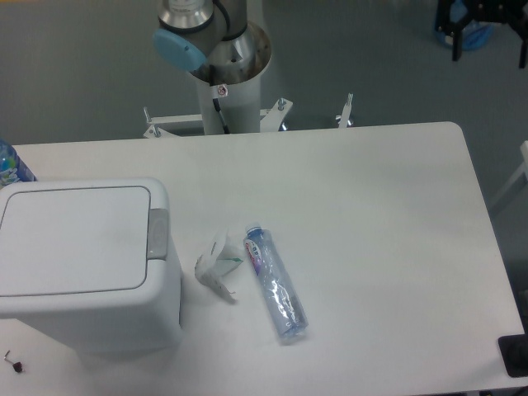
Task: Open the trash can
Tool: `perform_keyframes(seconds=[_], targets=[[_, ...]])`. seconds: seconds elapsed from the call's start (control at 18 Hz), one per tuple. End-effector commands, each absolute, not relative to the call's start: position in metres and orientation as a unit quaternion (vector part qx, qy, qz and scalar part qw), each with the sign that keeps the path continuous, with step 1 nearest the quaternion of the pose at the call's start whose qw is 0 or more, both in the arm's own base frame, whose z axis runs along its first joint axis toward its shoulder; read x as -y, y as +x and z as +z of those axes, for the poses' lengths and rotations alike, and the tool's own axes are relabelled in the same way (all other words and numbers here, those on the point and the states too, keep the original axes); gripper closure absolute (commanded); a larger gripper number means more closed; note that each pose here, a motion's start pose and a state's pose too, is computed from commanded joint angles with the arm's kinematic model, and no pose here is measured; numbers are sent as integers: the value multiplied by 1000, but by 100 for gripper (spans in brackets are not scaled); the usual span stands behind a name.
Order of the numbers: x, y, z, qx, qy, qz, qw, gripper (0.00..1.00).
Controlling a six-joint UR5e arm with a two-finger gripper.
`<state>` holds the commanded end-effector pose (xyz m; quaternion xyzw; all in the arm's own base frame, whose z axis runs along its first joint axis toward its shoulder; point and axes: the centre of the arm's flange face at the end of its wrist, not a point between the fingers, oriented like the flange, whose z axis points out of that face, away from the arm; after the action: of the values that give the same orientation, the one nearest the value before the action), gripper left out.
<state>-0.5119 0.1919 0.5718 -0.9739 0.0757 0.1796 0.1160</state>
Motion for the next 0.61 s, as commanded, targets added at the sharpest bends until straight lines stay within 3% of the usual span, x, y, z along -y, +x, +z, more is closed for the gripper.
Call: perform_keyframes(seconds=[0.61], targets=[[-203, -505, 559, -52, -975, 160, 144, 0]])
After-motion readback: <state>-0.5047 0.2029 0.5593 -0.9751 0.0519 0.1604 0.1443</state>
